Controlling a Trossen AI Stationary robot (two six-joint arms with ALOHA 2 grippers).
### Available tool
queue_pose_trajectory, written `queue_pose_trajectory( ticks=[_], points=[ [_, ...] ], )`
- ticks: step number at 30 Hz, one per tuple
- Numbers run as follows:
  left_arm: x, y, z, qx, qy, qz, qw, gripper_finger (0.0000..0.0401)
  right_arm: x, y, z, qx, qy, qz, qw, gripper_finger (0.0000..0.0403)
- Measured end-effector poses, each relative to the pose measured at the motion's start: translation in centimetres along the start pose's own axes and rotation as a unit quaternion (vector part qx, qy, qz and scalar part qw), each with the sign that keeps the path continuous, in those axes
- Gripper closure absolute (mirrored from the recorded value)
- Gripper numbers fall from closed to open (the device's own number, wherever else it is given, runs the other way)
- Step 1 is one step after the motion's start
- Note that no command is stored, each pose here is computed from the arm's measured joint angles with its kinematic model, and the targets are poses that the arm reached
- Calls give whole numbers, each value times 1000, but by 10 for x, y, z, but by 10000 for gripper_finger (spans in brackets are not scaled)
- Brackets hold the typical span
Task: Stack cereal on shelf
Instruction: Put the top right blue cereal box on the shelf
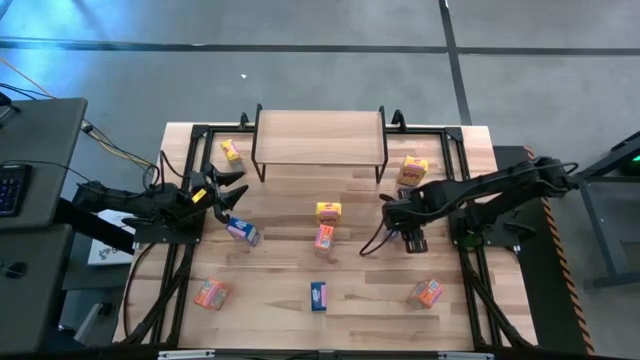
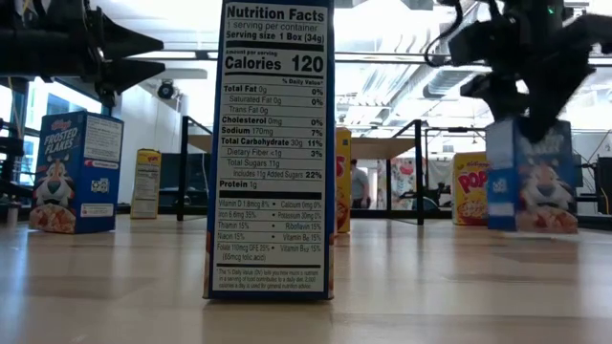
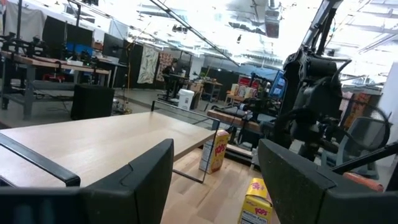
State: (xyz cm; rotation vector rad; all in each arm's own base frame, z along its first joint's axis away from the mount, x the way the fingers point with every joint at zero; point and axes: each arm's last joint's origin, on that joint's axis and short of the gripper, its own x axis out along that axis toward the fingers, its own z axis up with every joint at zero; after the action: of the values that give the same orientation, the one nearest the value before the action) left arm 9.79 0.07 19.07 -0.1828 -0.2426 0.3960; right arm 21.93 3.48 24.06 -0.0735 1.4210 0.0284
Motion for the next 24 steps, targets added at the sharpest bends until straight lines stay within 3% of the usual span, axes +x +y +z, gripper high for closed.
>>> queue_pose_trajectory(
  ticks=[9, 17, 24],
  points=[
    [0, 0, -3, 9, 15, 2, 1000, 176, -44, -4, 21, 31, -74, 4, 997, 215],
    [0, 1, -5, 15, 24, 3, 1000, 176, -87, -29, 36, 77, -151, -6, 986, 215],
    [0, 1, -6, 17, 26, 3, 1000, 176, -131, -59, 41, 79, -222, -72, 969, 215]
  ],
)
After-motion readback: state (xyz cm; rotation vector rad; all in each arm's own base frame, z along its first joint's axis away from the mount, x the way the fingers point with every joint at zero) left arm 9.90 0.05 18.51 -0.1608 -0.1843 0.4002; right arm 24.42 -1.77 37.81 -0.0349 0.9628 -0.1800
